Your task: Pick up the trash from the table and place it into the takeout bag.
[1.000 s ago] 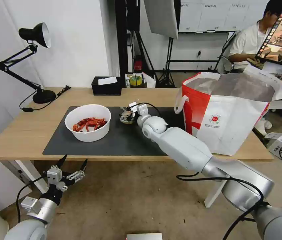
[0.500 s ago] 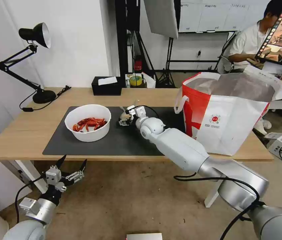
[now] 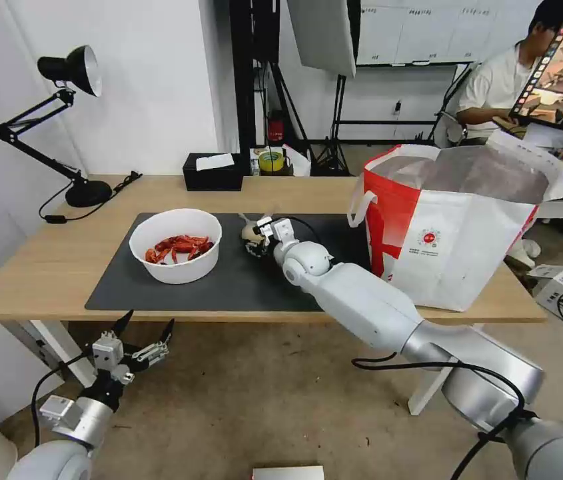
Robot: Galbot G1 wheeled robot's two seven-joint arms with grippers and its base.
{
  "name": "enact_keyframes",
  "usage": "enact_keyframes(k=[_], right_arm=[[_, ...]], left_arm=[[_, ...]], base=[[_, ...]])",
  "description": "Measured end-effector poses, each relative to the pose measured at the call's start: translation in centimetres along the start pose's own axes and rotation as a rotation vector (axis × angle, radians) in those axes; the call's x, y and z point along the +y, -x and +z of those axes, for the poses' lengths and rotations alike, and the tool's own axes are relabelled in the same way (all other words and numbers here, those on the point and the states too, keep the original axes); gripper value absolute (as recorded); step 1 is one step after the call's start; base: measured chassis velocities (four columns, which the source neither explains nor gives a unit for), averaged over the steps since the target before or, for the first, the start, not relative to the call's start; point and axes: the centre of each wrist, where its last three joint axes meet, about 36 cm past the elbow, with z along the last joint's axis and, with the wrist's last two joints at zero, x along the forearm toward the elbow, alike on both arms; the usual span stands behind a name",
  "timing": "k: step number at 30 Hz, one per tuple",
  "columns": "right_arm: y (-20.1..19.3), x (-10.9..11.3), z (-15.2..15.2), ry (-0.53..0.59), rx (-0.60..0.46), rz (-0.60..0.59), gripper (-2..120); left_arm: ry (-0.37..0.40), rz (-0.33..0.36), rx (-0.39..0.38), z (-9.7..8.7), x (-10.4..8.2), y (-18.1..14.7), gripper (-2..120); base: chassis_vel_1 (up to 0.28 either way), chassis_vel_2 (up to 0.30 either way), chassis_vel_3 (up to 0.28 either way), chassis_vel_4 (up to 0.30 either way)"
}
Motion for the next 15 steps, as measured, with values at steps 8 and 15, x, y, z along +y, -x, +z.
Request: enact_keyframes(k=[8,15], right_arm=[[-3.9,-0.2,-0.5,-0.016,-0.167,0.024,14],[-9.2,-0.4,-0.9,-0.086,-0.397,0.062,8]], left_arm=[[-0.003,0.010,-0.005,0.0,-0.4,0.2,100],[-0.005,0.013,-0.006,-0.1,-0.6,0.2,100]], base=[[0.000,0.000,0.000,0.000],[0.000,0.000,0.000,0.000]])
